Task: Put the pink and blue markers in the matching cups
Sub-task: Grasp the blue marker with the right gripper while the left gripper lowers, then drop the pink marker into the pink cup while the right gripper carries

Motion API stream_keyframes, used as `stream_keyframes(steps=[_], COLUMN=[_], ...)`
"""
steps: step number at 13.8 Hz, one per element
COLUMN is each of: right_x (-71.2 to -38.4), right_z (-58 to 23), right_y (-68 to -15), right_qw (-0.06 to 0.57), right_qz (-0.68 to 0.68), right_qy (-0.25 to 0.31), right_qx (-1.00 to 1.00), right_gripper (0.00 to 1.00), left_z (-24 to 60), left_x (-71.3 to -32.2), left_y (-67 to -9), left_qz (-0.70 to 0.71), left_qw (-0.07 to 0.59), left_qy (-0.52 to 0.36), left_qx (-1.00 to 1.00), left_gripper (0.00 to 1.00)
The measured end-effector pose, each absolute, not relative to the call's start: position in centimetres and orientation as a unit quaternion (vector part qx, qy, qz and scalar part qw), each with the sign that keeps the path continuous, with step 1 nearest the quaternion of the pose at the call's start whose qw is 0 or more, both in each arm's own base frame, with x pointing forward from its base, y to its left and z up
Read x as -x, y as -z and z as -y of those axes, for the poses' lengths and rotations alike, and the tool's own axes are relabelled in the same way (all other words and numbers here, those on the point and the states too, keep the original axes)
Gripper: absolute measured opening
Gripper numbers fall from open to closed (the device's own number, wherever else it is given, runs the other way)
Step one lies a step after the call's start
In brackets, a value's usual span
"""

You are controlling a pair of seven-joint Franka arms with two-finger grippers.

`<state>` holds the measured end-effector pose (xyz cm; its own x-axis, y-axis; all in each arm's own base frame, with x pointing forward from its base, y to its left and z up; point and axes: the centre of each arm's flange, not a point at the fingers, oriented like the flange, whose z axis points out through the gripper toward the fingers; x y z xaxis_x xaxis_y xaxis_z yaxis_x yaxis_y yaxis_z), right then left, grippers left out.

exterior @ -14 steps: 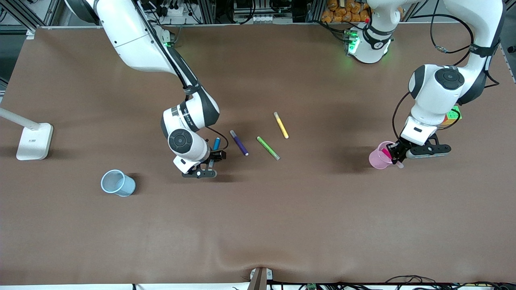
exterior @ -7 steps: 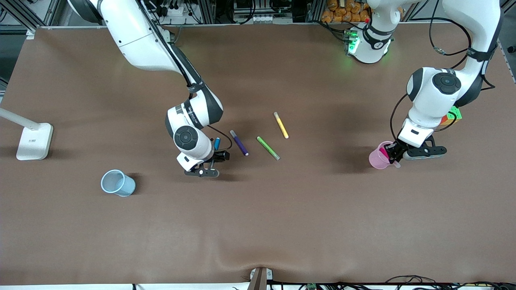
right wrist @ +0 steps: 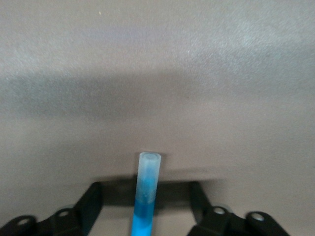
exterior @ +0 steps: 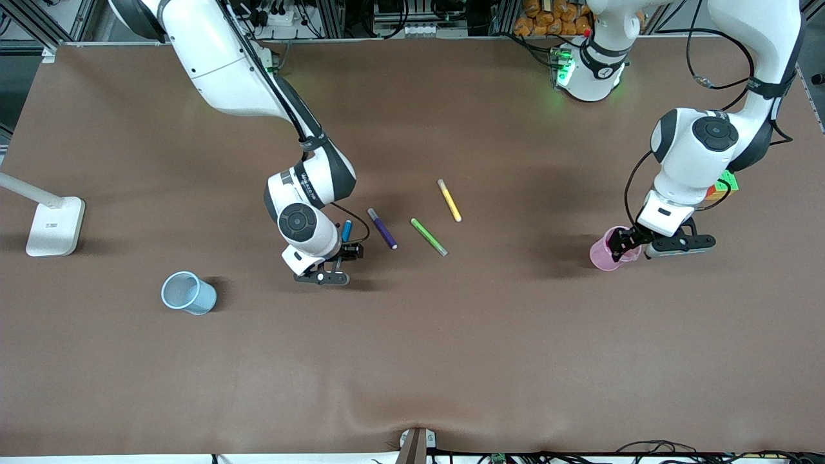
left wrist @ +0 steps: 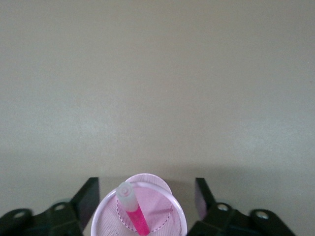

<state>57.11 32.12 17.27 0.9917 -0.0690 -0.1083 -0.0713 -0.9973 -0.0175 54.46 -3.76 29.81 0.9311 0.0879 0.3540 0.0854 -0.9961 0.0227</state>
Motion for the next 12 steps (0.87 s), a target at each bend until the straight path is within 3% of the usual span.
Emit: stream_keyframes(steps=[1, 5, 9, 12], right_x=[-57.2, -57.5, -57.9, -59.9], right_z=[-32.1, -31.8, -31.5, -29.0], right_y=[-17.5, -17.9, -18.1, -20.9], right_qw=[0.012, 0.011, 0.013, 0.021], right_qz=[-0.035, -0.037, -0.025, 0.028], right_qy=[-0.052, -0.050, -0.045, -0.033], right_qx=[0.998, 0.998, 0.999, 0.999], right_gripper=[0.59, 0.17, 0.17, 0.17], left_z=[3.7, 3.1, 2.8, 2.5], left_x=[-54.8, -56.4, -57.7, -59.4], left_y=[-30.2, -32.2, -35.1, -38.6], left_qz=[-0.041, -0.037, -0.036, -0.025], left_qw=[0.003, -0.015, -0.033, -0.052], left_qy=[-0.185, -0.167, -0.151, -0.131], left_qx=[-0.982, -0.985, -0.987, -0.990], left_gripper=[1.00, 1.00, 1.00, 1.00])
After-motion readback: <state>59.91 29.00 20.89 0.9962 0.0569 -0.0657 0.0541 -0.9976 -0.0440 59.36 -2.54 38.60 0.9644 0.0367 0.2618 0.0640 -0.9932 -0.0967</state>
